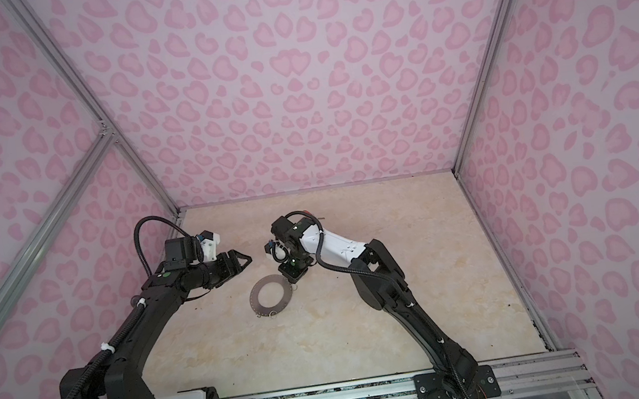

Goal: Put the keys on the keyring
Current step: 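Lift the silver plate by its keyring with the right gripper while the left gripper approaches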

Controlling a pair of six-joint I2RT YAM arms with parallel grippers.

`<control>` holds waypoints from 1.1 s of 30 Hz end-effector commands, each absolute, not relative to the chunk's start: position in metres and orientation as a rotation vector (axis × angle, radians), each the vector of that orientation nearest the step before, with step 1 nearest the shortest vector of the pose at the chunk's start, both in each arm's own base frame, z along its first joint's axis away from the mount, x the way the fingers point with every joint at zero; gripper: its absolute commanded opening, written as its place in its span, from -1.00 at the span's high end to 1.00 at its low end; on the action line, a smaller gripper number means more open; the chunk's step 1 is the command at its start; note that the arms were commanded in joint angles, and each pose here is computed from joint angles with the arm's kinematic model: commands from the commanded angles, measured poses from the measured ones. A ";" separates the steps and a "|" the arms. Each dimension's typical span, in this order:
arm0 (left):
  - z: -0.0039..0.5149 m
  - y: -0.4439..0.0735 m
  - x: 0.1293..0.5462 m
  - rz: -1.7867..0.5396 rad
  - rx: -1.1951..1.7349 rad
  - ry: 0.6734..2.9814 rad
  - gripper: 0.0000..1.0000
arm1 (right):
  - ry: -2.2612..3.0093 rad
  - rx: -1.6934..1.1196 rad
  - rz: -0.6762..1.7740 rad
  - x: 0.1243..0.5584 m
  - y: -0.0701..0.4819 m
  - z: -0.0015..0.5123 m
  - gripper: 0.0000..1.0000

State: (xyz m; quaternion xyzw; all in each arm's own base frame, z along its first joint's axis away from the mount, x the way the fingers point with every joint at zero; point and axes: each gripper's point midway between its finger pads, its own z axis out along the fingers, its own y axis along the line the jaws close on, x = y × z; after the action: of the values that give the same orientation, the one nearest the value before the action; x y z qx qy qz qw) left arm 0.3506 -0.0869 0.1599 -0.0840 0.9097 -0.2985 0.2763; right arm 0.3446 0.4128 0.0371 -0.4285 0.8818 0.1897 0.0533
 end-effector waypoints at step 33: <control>0.274 -0.173 0.293 -0.643 0.860 1.758 0.04 | 1.485 -1.577 0.924 0.308 0.335 0.235 1.00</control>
State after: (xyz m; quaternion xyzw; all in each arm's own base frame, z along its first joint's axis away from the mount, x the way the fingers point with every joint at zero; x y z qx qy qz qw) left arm 0.2983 -0.1597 0.2668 0.2852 0.7767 -0.2727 0.4910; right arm 0.3147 0.3291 0.2210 -0.6075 0.6397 0.3227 0.3429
